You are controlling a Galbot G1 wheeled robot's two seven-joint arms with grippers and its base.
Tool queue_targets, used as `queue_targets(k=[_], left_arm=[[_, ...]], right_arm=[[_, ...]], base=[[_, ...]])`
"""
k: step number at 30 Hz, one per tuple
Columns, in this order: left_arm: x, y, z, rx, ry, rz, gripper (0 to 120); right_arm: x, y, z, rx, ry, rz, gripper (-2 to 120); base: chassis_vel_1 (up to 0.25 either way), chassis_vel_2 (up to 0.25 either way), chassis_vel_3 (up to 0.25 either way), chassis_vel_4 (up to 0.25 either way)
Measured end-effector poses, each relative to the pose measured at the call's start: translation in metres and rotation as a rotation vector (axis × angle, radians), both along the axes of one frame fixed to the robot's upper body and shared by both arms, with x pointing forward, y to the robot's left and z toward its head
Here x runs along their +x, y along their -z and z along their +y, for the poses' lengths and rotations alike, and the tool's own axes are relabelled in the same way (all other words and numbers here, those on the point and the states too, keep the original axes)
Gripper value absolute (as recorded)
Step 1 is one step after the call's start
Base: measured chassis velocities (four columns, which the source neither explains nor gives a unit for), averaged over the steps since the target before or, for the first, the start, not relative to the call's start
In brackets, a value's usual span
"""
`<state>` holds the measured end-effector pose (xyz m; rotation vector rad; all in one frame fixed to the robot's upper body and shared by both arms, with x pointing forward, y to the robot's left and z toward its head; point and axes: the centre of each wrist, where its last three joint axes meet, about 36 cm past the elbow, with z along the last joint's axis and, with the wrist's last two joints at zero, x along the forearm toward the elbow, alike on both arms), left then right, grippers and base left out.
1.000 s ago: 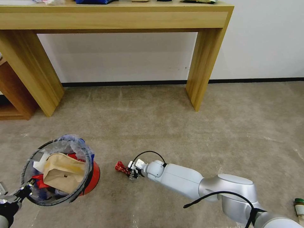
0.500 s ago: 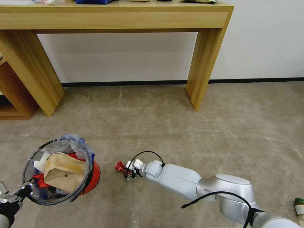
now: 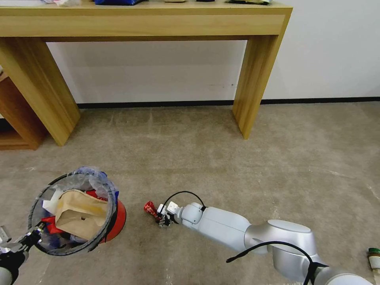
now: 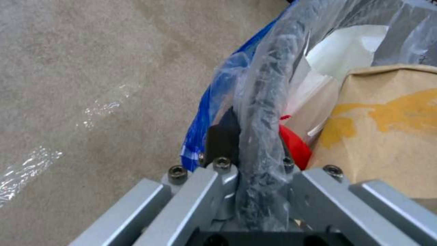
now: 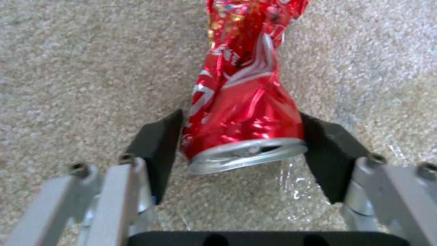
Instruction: Pick up the trash bin and place the garbage on the floor into it.
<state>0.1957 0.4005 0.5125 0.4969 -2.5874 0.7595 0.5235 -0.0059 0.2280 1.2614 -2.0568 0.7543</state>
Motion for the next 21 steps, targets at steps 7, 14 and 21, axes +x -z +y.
queue_targets(k=[7,14,21], left_arm=[[0.001,0.003,0.001,-0.002,-0.002,0.005,1],[0.002,0.006,0.001,-0.002,-0.004,0.011,1],[0.002,0.006,0.001,0.0,-0.003,0.011,1]], right_arm=[[0.0,0.001,-0.002,0.004,0.0,-0.003,51],[-0.001,0.001,-0.007,0.004,0.002,-0.011,51],[0.001,-0.004,-0.011,0.014,0.002,-0.026,51]], base=[[0.0,0.0,0.0,0.0],[0.0,0.0,0.0,0.0],[0.0,0.0,0.0,0.0]])
